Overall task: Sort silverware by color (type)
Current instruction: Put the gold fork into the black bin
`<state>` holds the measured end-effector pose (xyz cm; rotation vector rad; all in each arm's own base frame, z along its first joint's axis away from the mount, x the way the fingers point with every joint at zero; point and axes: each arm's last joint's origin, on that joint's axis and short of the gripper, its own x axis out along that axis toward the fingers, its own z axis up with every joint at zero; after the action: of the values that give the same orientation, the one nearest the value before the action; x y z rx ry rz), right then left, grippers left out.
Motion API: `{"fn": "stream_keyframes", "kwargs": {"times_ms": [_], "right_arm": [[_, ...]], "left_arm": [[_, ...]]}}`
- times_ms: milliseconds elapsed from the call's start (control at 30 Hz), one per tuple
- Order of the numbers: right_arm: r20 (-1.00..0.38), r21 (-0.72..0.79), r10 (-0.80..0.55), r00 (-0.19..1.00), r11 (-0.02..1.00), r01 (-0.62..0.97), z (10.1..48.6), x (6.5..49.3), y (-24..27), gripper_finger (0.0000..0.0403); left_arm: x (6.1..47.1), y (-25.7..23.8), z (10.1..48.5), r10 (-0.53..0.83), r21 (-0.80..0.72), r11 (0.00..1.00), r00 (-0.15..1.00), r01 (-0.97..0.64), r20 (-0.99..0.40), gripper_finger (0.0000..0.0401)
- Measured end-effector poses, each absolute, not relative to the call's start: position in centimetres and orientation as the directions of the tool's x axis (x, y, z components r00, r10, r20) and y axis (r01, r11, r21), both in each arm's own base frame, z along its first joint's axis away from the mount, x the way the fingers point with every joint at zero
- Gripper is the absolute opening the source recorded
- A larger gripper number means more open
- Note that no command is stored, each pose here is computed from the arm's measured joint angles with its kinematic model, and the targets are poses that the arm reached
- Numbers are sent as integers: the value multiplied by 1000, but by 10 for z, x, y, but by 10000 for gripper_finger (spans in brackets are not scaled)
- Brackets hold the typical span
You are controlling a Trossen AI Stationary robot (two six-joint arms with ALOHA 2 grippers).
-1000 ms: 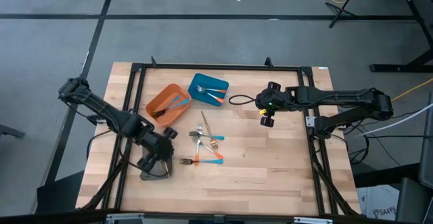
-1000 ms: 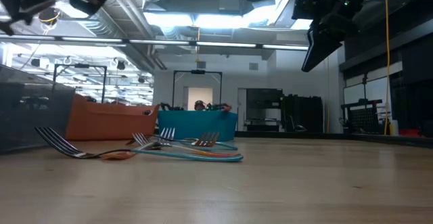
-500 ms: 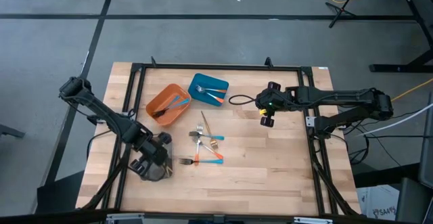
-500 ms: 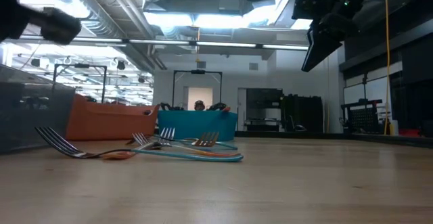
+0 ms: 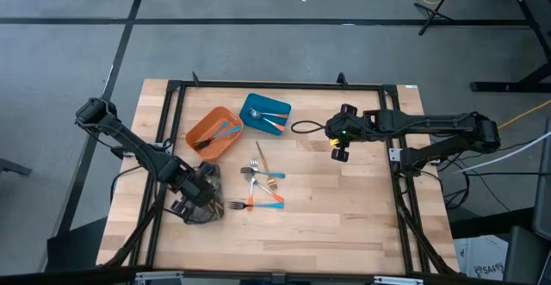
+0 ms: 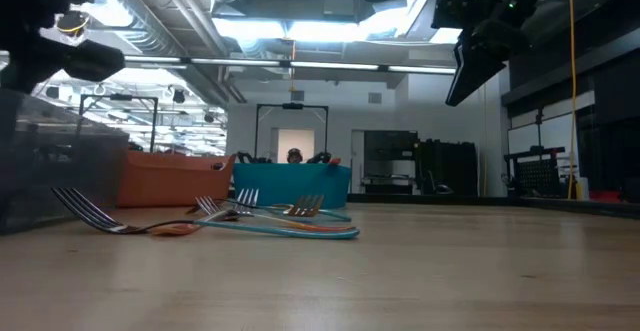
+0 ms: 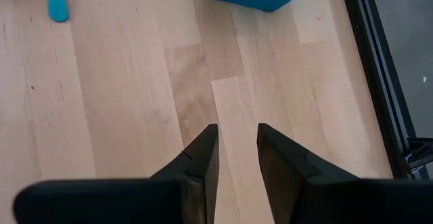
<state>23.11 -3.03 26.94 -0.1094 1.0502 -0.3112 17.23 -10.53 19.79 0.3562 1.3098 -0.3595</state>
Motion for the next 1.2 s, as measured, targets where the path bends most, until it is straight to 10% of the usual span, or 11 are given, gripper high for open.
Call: {"fn": "stream_keyframes", "kwargs": {"times_ms": [533, 800, 1200], "right_arm": [[-835, -236, -304, 458, 951, 200, 269, 231, -30, 92], [-835, -236, -304, 458, 951, 200, 269, 231, -30, 92], [-835, -236, -304, 458, 951, 200, 269, 231, -30, 92]], "left_arm": [[179, -109, 200, -75, 62, 900, 293, 432, -953, 45], [177, -108, 199, -72, -29, 988, 279, 155, -957, 45], [165, -104, 185, -139, -134, 990, 98, 51, -985, 45]]}}
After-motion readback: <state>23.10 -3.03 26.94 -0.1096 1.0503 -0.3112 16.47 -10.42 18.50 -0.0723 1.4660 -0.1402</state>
